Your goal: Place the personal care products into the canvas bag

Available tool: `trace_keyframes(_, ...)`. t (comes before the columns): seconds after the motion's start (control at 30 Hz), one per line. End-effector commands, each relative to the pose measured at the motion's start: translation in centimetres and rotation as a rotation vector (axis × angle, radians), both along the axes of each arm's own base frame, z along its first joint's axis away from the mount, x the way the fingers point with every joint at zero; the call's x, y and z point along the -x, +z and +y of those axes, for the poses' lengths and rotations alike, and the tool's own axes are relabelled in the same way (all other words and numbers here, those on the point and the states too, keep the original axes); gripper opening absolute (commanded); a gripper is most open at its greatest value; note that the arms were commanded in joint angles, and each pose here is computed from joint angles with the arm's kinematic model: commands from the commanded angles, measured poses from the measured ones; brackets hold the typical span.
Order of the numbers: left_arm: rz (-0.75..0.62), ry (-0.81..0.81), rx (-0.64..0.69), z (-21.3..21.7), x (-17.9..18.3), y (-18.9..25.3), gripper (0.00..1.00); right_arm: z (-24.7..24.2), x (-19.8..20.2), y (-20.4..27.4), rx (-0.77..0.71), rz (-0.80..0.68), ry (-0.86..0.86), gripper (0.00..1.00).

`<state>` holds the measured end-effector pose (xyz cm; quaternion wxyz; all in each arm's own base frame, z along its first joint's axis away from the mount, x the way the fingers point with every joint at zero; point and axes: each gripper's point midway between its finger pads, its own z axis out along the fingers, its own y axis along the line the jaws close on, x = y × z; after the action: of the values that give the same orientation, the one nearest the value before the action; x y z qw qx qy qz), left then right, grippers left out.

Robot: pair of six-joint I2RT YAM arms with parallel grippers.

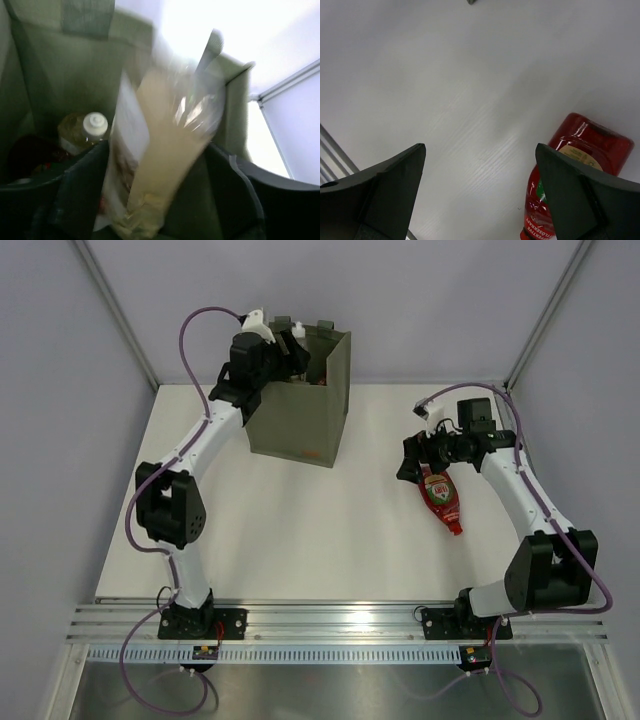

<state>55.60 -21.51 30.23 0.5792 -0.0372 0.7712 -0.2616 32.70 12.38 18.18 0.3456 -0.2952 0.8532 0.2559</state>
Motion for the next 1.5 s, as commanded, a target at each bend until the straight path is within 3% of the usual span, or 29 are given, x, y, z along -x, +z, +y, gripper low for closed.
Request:
trace_keyframes(0.0,-0.267,0.033,0.036,1.5,1.8,10.4,0.84,-3.2,-1.9,-1.9,0.168,0.045,-0.154,1.0)
trace_keyframes(0.07,-0.278,0.032,0.022,1.8,2.3,10.9,0.91,-4.6,-2.5,-2.8,0.223,0.073,-0.249,0.99)
trace_keyframes(0.27,-0.341,0.013,-0.04,2.4,4.3,12.7,0.95,-5.8,-2.0,-4.8,0.287,0.202,-0.286,0.99)
trace_keyframes(0.4,-0.386,-0.018,-0.111,3.2,7.1,13.9,0.99,-6.5,-1.2,-6.5,0.239,0.356,-0.246,0.99)
trace_keyframes(0.5,-0.41,-0.044,-0.164,4.1,10.5,13.9,0.99,-7.9,-1.0,-7.9,0.239,0.432,-0.231,1.0)
trace_keyframes(0.63,-0.448,-0.071,-0.166,5.8,17.0,13.6,0.99,-10.1,-1.6,-10.6,0.362,0.443,-0.252,1.0)
trace_keyframes(0.67,-0.391,-0.085,-0.174,5.9,17.7,10.2,0.99,-10.5,-1.8,-11.0,0.384,0.443,-0.257,0.99)
trace_keyframes(0.77,-0.392,-0.099,-0.14,6.7,21.6,8.9,0.99,-11.0,-2.5,-12.0,0.41,0.46,-0.26,1.0)
trace_keyframes(0.83,-0.311,-0.096,-0.142,7.3,23.1,4.9,0.99,-11.2,-3.0,-12.7,0.425,0.471,-0.27,1.0)
trace_keyframes(1.0,-0.259,-0.072,-0.068,8.9,27.8,1.0,0.99,-12.0,-3.4,-14.7,0.494,0.505,-0.288,1.0)
trace_keyframes(1.2,-0.251,-0.032,0.019,9.8,30.0,0.0,0.99,-10.7,-3.1,-16.9,0.563,0.54,-0.282,1.0)
trace_keyframes(1.47,-0.227,-0.046,0.066,9.3,30.1,-0.3,0.99,-9.9,-2.6,-17.6,0.736,0.462,-0.229,1.0)
